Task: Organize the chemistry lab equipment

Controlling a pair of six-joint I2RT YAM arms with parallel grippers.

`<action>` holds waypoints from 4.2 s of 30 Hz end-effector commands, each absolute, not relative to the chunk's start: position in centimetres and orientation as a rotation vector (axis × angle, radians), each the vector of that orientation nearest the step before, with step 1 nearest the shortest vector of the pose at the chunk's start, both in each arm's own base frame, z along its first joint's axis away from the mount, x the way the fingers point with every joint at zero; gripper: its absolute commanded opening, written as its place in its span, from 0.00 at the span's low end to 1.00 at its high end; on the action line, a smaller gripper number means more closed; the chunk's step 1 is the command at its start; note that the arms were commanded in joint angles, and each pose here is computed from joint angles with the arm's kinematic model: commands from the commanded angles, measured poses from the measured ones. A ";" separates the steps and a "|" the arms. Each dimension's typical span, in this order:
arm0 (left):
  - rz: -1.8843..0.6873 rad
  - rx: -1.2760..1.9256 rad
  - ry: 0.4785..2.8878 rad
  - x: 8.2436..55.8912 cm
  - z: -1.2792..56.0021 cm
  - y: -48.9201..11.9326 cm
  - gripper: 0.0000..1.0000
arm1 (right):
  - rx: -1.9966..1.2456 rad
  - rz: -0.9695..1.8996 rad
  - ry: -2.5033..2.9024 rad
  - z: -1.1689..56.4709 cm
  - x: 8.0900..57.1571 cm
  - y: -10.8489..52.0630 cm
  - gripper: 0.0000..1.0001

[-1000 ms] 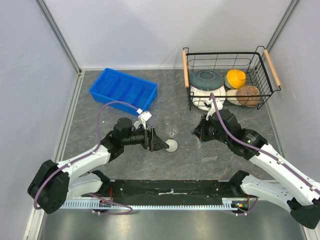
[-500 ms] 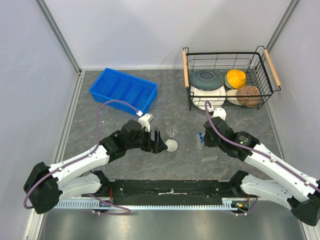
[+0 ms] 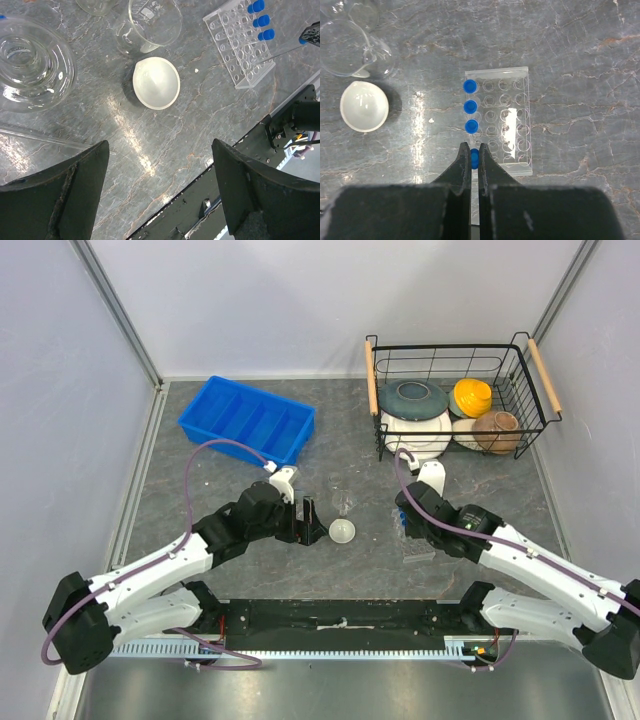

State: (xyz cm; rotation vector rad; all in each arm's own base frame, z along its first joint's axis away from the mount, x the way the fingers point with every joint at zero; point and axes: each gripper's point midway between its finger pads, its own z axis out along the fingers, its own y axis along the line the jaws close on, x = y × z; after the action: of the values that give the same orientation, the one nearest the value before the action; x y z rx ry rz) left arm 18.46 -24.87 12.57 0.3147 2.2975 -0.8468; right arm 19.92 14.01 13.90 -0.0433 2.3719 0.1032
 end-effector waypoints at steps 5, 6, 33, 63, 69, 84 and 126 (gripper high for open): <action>-0.825 0.332 2.216 19.4 14.9 -24.8 0.89 | 0.013 0.040 2.329 13.0 20.4 13.6 0.00; -0.822 0.331 2.216 19.4 14.8 -24.7 0.89 | 0.008 0.038 2.328 12.9 20.4 13.6 0.00; -0.808 0.326 2.216 19.4 14.7 -24.5 0.88 | 0.037 -0.015 2.247 12.3 20.4 13.9 0.00; -0.797 0.328 2.208 19.5 14.9 -24.3 0.88 | 0.048 -0.057 2.261 10.3 20.0 14.6 0.00; -0.795 0.330 2.209 19.6 14.9 -24.4 0.88 | 0.048 -0.058 2.266 10.1 19.9 14.7 0.07; -0.786 0.332 2.221 19.5 14.4 -24.3 0.88 | 0.045 -0.042 2.265 10.8 19.9 15.1 0.42; -0.821 0.357 2.227 17.8 16.5 -23.4 1.00 | -0.302 0.017 2.431 8.6 19.0 25.2 0.98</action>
State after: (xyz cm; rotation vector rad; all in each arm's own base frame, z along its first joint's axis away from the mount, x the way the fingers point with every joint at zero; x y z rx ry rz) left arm 17.89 -23.06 15.01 0.3170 2.2704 -0.7944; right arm 19.28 23.62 8.59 -0.2960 2.4230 -0.0269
